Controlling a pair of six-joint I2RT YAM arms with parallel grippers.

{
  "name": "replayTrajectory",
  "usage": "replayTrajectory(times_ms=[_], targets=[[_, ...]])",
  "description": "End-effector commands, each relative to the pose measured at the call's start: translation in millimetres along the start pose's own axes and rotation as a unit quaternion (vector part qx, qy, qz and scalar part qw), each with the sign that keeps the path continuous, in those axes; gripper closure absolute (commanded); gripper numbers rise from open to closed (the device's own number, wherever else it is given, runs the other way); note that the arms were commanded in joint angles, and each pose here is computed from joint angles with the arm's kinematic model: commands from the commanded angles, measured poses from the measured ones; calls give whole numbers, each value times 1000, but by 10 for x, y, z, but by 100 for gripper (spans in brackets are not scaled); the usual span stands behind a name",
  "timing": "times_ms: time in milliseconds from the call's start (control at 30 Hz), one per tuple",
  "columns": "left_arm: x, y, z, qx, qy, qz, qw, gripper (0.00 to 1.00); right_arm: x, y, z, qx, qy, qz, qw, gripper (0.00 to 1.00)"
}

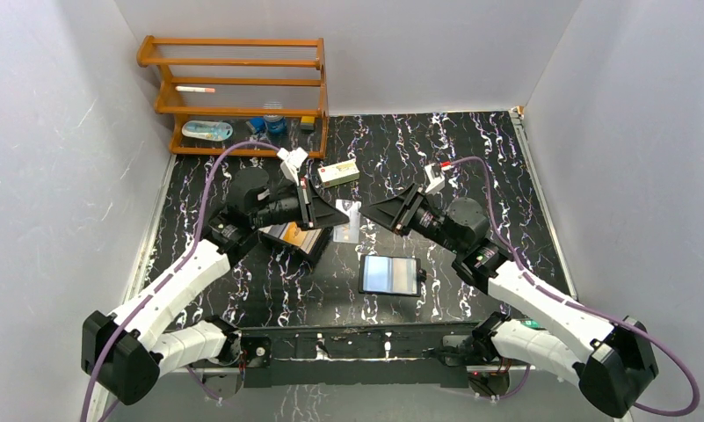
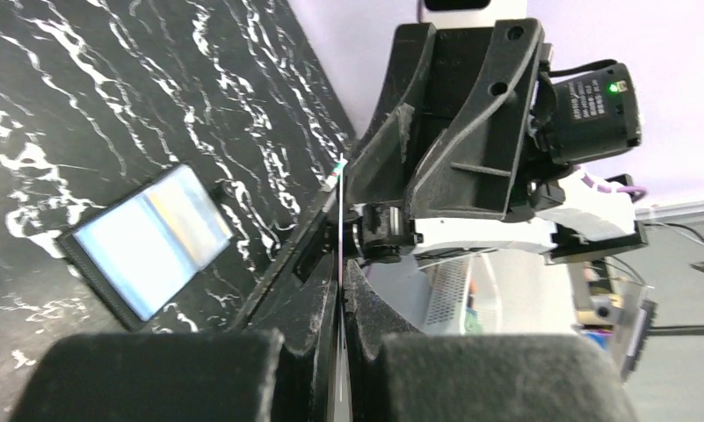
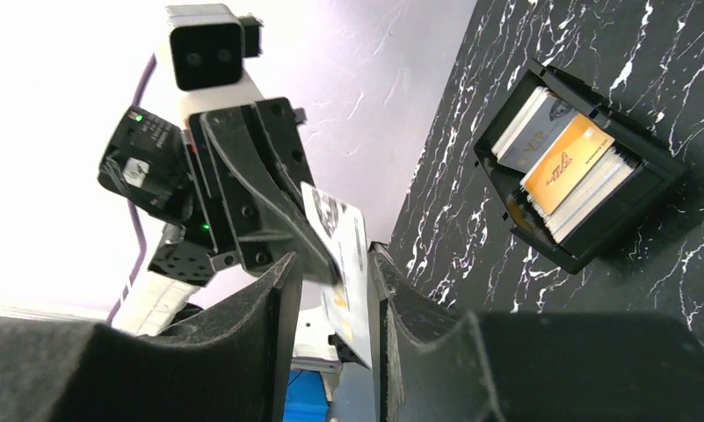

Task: Put the credit cards into the card holder
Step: Pick up the credit card from the storage box.

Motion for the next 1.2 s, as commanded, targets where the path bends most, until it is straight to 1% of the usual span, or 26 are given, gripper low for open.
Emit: replayTrajectory(times_ms=[0,100,200,267,333,433,567,600,633,700,767,867,967,1067,1167], targets=[[-48,-328,35,-106,16,41,993,100,165,351,-73,65,-17,7,998,59],[-61,-298,28,-106,16,48,993,100,131,290,-103,52,-8,2,999,58],[-46,-272,40,-88,11,36,995,100,137,249,-85,44,-16,-1,999,54],[-46,-252,49,-78,9,28,997,100,148,227,-76,36,-20,1,999,54],[-60,-244,47,-81,11,32,996,100,143,229,-78,36,-18,5,999,57],[-65,-245,29,-91,12,43,995,100,106,252,-86,48,-6,5,999,67],[-69,-219,5,-89,15,48,995,100,51,269,-92,66,6,2,998,88],[-68,-210,1,-87,16,48,995,100,44,274,-90,69,8,3,998,94],[-64,-197,1,-81,16,46,995,95,44,271,-85,69,7,5,998,100],[-47,-125,-4,-52,13,24,998,78,43,271,-52,68,4,12,998,100],[-40,11,15,-2,14,-8,1000,63,39,231,-12,52,3,23,998,100],[-14,213,88,69,8,-49,996,51,17,112,65,11,6,39,999,100],[-22,335,135,104,5,-59,993,46,-45,-78,163,-40,15,58,997,100],[-88,471,97,123,30,-51,991,46,-146,-356,255,-102,36,80,991,100],[-176,619,47,140,53,-39,988,48,-250,-605,331,-155,70,110,979,100]])
Point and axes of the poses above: each gripper's point midway between its finger pads, its own z axis back along the fingers, its own y axis along the line the jaws close on, x = y × z, the point moved 2 cm from there along z, back along the fingers, and after that the axes turned 9 degrees about z, right-handed, at the moved point
